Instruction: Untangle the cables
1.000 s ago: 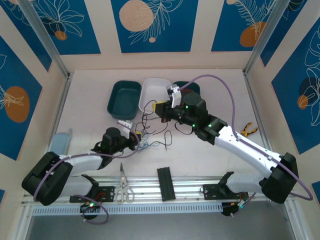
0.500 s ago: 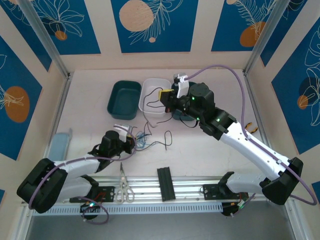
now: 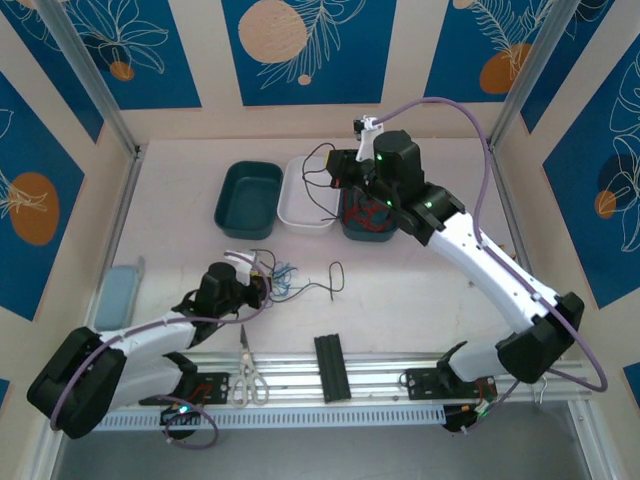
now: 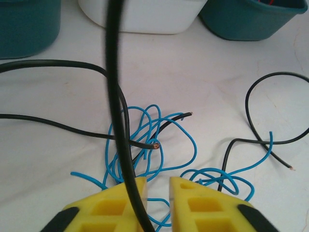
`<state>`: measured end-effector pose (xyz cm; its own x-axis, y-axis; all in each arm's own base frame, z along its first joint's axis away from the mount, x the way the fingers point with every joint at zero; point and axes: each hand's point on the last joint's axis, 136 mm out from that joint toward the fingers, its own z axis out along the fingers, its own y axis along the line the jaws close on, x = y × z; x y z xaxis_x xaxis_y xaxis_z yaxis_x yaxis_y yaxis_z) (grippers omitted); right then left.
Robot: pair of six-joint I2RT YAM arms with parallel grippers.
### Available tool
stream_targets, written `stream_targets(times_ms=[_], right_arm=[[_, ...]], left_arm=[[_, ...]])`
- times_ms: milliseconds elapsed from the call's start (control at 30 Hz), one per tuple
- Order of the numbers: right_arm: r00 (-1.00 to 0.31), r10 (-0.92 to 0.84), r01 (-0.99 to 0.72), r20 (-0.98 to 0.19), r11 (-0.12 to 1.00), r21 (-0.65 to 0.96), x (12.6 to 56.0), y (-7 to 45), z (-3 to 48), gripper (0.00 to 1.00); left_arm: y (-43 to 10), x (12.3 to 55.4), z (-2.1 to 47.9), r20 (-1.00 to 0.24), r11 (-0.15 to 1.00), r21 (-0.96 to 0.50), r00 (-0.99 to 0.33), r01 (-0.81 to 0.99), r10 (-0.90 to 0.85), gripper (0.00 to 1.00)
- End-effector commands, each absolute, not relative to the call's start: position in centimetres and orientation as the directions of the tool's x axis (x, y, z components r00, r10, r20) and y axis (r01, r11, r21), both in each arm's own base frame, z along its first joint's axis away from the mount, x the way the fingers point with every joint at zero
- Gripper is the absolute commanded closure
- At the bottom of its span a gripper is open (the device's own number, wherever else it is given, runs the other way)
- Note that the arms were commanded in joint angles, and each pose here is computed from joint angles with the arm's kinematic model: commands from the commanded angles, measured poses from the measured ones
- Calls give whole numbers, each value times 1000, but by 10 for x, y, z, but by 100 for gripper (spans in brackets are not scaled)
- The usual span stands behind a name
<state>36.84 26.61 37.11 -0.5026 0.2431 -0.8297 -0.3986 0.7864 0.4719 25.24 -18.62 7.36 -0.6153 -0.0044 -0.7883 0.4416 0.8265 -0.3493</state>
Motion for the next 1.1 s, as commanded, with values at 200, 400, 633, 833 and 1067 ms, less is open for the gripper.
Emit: stream_targets(times_ms=[200, 400, 633, 833, 1067], right_arm=[[-600, 341, -267, -724, 768, 582, 420, 269, 339, 100], [-638, 341, -232, -691, 770, 594, 449, 282, 314, 100], [-685, 321, -204, -655, 777, 595, 475, 302, 287, 100], [-740, 325, -115, -590, 802, 586, 492, 305, 248, 100], [-797, 328, -32, -508, 816, 578, 502, 307, 209, 100]], left_arm=[[-183, 246, 88, -802, 820, -360, -597, 445, -29, 69], [-179, 245, 97, -817, 824, -352, -576, 445, -38, 57], [-175, 245, 105, -827, 829, -353, -559, 433, -60, 38], [-173, 245, 113, -834, 828, -361, -545, 428, -82, 25], [-171, 246, 113, -833, 834, -363, -545, 415, -91, 15]])
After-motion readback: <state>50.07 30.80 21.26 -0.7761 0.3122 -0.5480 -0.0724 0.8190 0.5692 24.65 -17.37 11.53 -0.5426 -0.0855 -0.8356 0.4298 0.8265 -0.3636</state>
